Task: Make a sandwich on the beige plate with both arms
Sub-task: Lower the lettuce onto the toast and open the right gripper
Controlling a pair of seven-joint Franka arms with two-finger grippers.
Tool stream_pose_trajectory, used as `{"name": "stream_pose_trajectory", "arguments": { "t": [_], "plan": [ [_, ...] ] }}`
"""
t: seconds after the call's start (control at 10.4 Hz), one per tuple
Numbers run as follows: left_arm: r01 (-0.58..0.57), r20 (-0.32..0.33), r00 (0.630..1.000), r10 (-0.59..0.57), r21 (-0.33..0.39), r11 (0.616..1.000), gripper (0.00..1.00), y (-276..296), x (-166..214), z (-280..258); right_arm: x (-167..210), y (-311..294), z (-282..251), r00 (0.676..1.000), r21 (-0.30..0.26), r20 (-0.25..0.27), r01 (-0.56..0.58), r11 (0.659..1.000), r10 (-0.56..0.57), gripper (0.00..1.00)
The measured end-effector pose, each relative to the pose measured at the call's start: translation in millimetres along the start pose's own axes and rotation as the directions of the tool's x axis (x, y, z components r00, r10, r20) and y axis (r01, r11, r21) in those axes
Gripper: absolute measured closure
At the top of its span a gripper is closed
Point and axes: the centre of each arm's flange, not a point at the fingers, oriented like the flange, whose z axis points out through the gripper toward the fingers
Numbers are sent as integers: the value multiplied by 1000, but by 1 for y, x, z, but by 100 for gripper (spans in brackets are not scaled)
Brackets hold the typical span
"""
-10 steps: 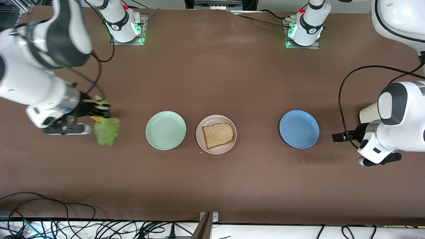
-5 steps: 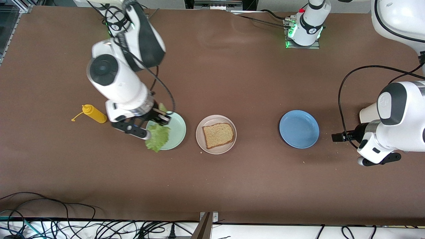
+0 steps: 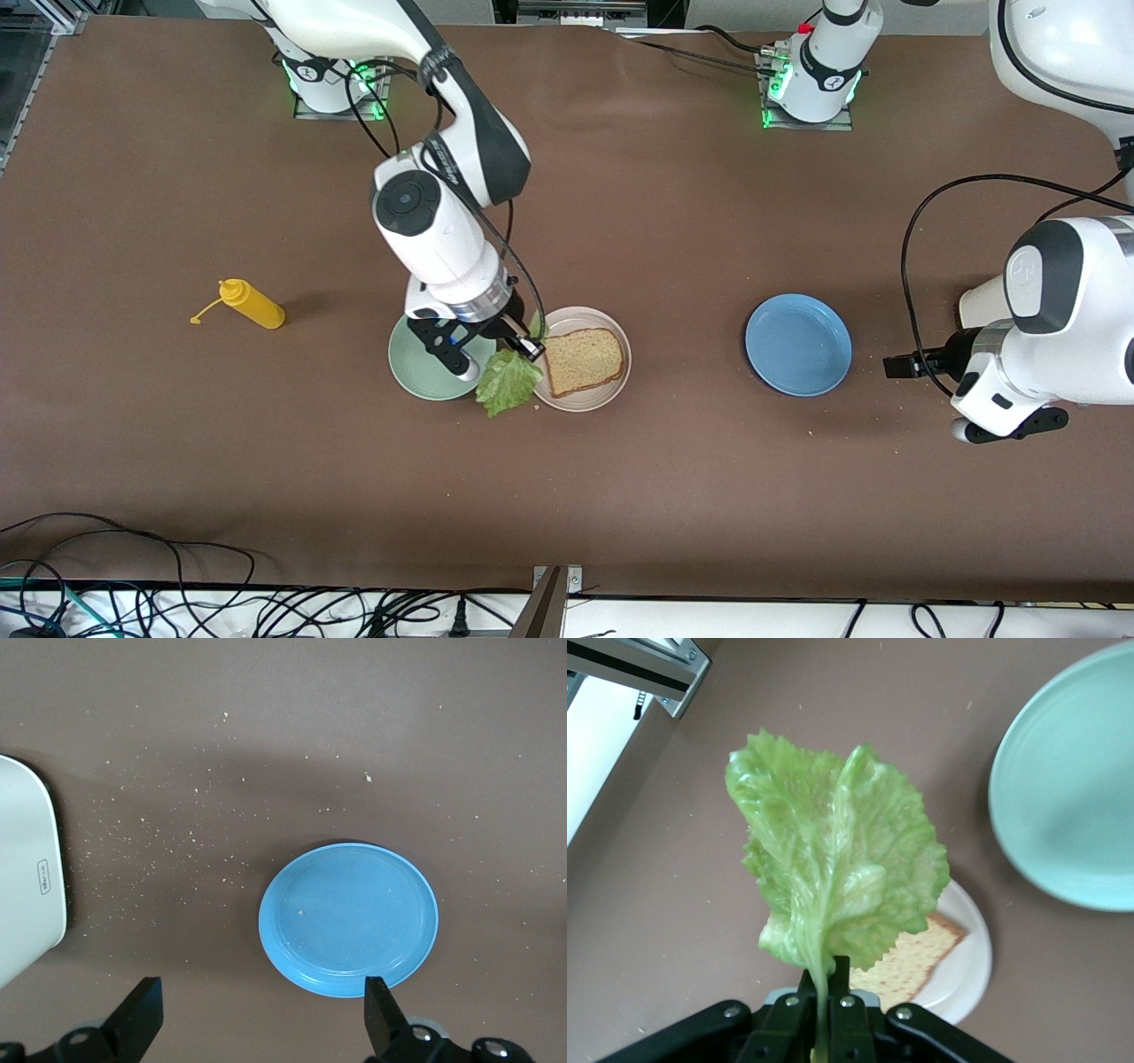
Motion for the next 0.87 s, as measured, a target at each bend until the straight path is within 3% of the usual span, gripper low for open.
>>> {"name": "stream_pose_trajectory", "arguments": {
  "t": [0.19, 0.48, 0.67, 0.87],
  "plan": [
    [0, 1, 1000, 0, 0, 1000, 0, 0, 0, 0, -15, 3, 36, 997, 23, 22, -79, 997, 78, 94],
    [0, 1, 1000, 0, 0, 1000, 0, 0, 0, 0, -45, 14, 78, 986, -11, 72, -148, 989, 148, 94],
    [0, 1, 1000, 0, 0, 1000, 0, 0, 0, 0, -48, 22, 99, 984, -27, 75, -161, 987, 163, 94],
    [0, 1, 1000, 0, 0, 1000, 0, 0, 0, 0, -50, 28, 120, 981, -6, 82, -178, 984, 178, 94]
  ]
}}
